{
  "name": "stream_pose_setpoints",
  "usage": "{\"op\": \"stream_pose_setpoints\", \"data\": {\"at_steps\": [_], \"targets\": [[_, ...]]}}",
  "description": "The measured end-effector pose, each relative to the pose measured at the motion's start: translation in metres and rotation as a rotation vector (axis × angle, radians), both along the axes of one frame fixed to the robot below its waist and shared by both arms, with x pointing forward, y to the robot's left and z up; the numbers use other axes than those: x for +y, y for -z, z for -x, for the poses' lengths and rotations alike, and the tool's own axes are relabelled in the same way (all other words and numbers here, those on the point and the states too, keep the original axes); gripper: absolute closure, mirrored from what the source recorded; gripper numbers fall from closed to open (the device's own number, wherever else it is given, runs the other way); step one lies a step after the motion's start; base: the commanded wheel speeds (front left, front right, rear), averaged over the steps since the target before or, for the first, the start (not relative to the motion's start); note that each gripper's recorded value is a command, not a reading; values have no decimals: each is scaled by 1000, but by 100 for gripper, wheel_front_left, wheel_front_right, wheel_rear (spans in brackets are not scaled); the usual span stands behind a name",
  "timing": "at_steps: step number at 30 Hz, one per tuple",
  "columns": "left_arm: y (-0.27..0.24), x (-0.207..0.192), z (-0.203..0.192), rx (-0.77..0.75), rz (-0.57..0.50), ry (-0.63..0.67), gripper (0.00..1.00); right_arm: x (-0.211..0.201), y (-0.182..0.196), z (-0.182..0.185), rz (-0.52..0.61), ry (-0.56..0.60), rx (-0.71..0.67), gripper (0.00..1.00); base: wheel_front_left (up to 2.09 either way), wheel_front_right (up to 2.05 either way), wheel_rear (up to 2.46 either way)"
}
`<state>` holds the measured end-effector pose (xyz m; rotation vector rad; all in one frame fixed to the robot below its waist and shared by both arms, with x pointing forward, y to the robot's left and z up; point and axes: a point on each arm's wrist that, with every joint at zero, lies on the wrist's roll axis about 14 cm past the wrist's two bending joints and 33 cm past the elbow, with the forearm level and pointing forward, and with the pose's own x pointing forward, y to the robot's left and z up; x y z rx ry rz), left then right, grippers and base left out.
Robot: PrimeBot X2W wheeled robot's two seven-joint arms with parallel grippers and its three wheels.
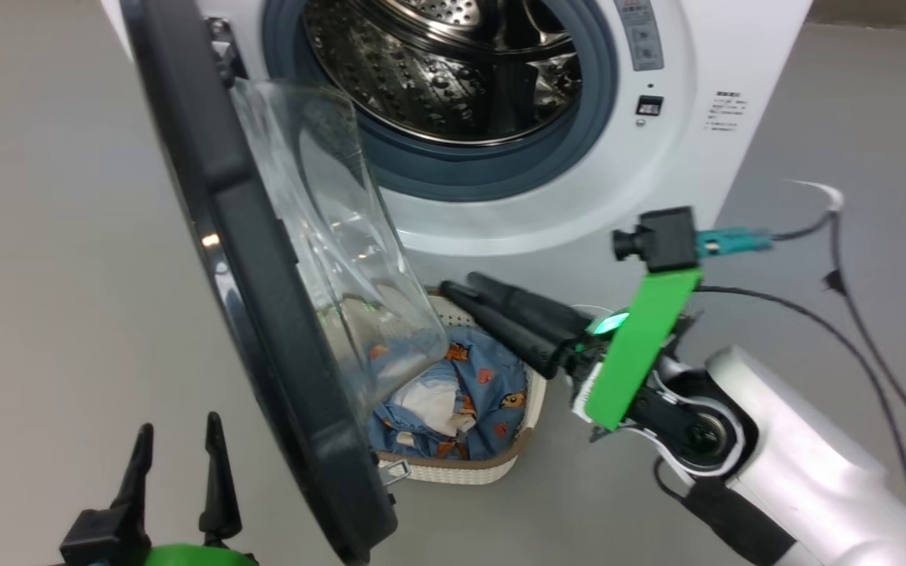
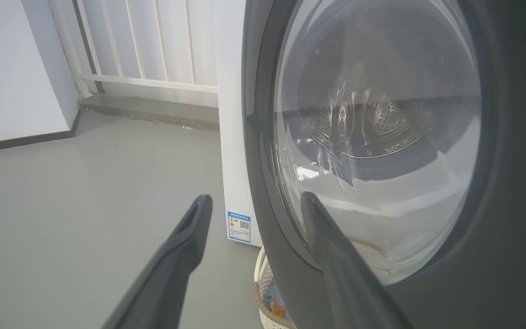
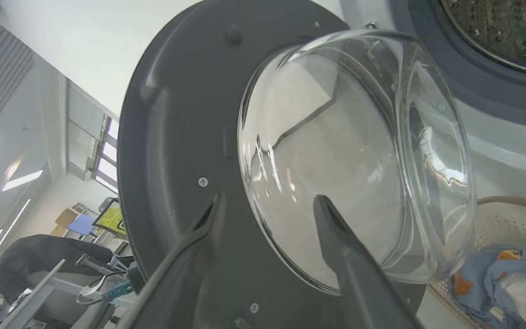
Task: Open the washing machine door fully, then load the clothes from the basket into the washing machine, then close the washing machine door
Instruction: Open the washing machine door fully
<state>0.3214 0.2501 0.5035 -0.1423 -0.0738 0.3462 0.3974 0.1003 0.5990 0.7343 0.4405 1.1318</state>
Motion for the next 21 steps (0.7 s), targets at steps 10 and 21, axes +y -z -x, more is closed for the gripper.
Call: {"op": "stream_pose_setpoints", "data": {"at_steps": [10, 21], "targets": [[1, -4, -13, 8, -37, 40, 0, -102, 19, -47, 110, 427, -358, 0, 0, 0, 0], [3, -7, -14, 11, -42, 62, 0, -192, 35, -50, 250, 717, -464, 0, 0, 0, 0]]}}
